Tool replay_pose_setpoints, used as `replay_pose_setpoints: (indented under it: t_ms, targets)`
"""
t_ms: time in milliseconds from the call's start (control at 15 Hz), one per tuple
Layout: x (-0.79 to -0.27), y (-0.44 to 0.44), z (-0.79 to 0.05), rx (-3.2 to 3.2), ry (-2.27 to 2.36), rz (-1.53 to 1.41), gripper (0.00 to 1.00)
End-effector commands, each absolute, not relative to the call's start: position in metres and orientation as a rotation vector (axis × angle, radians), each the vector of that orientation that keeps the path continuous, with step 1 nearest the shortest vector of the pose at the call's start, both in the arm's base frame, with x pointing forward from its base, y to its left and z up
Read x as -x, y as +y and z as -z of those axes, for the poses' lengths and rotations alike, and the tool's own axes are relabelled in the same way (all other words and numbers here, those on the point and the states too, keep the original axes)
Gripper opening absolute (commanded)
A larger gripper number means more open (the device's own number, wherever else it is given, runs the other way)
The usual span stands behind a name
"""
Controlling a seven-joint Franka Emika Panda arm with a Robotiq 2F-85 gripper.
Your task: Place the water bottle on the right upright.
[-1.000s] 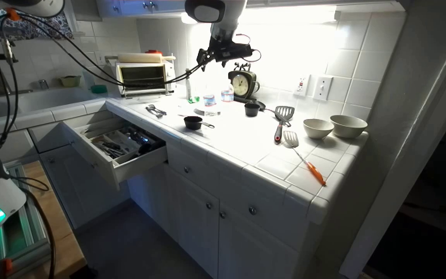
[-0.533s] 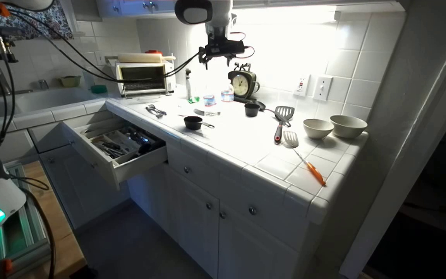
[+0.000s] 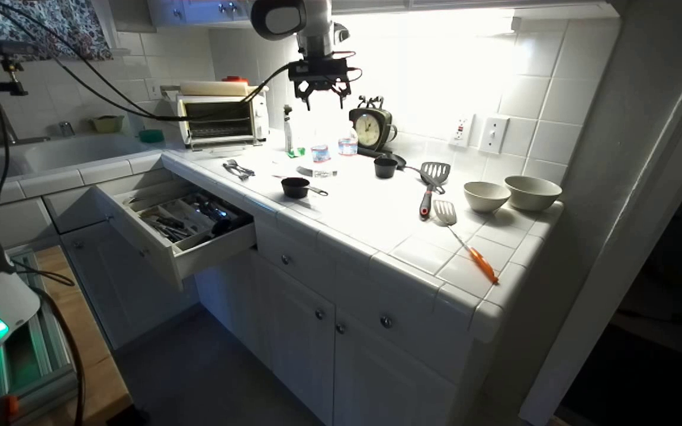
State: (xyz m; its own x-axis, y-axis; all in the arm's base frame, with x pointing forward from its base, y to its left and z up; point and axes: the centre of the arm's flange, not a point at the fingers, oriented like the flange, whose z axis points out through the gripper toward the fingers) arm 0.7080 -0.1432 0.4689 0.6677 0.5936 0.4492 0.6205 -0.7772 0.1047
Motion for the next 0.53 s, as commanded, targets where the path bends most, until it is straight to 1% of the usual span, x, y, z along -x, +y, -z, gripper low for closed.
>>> replay_pose_setpoints:
  t_ms: [0,267,333,467]
  targets:
    - [-0.685,-0.139,-0.483,2.891,-0.887,0.597,1.0]
    - [-0.676,-0.141,-0.492,2.879,-0.844,0.597,1.0]
    - [-0.693,-0.145,-0.487,2.885,-0.871,0.619,1.0]
    - [-0.69,-0.145,-0.49,2.878,-0.866,0.621,1.0]
